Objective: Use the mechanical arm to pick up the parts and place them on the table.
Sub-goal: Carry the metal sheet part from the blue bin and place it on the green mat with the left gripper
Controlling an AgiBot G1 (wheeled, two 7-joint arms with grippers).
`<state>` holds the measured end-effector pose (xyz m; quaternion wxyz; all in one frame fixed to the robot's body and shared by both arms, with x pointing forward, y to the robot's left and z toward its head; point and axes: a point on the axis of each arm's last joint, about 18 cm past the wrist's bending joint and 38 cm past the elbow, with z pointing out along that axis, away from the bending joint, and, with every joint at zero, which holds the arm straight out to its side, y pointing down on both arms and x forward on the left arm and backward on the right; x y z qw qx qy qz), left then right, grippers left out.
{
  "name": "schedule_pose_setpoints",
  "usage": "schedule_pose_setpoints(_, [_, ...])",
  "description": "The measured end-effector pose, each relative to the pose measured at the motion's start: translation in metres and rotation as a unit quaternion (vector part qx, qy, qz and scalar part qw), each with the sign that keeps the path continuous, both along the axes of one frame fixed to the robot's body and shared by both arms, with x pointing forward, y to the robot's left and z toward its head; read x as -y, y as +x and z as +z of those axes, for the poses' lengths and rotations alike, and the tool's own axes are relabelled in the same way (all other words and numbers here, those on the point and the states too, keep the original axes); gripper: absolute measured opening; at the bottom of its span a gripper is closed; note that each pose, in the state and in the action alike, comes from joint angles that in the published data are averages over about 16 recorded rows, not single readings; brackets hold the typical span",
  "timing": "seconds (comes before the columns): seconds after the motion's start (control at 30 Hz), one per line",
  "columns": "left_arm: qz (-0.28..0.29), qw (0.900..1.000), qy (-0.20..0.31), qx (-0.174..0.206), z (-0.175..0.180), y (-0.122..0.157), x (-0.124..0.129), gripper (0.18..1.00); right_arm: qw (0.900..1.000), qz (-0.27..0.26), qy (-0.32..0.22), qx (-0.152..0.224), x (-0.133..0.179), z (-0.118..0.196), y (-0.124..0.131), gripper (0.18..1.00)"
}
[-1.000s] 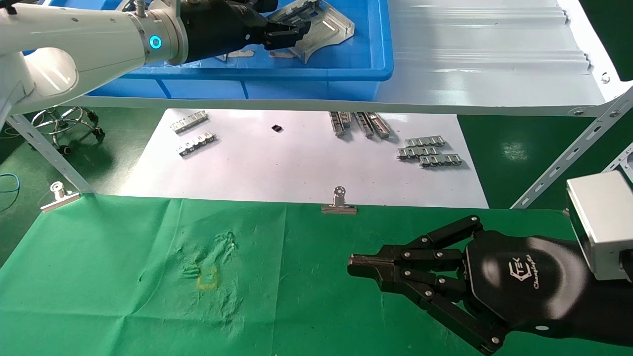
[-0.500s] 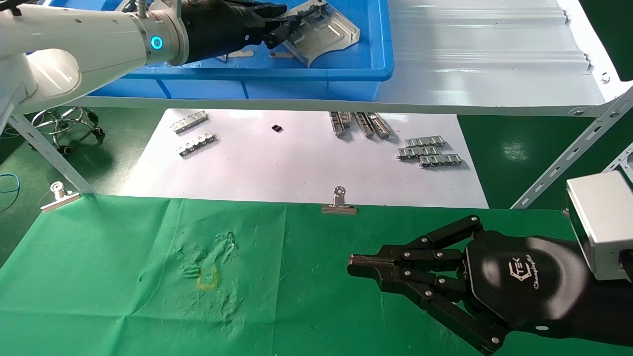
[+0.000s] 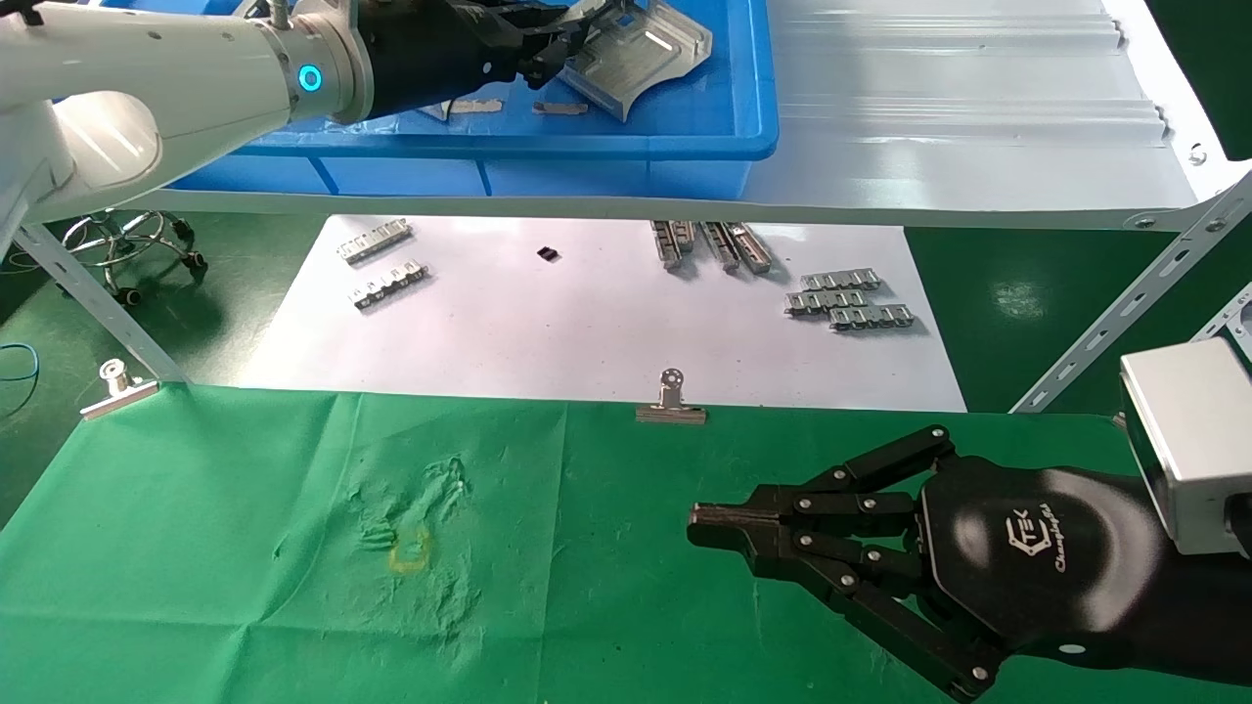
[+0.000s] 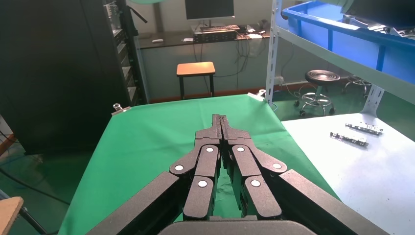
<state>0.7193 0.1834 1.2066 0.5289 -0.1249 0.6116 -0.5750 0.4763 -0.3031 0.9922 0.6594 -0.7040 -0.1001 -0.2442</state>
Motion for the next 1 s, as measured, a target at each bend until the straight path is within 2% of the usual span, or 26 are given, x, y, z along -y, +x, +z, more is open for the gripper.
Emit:
schedule_pose_setpoints(0.53, [-0.005,0.9990,-0.029,0.034,0.033,-0.016,-0.023,0.281,1.000,0.000,0.000,0.000,0.000,0.000,0.000,0.192])
schedule_pose_setpoints(1.0, [-0.041,0.9981,-0.021,0.041,0.025,-0.032,-0.060,0.281,1.000,0.000,0.000,0.000,0.000,0.000,0.000,0.192])
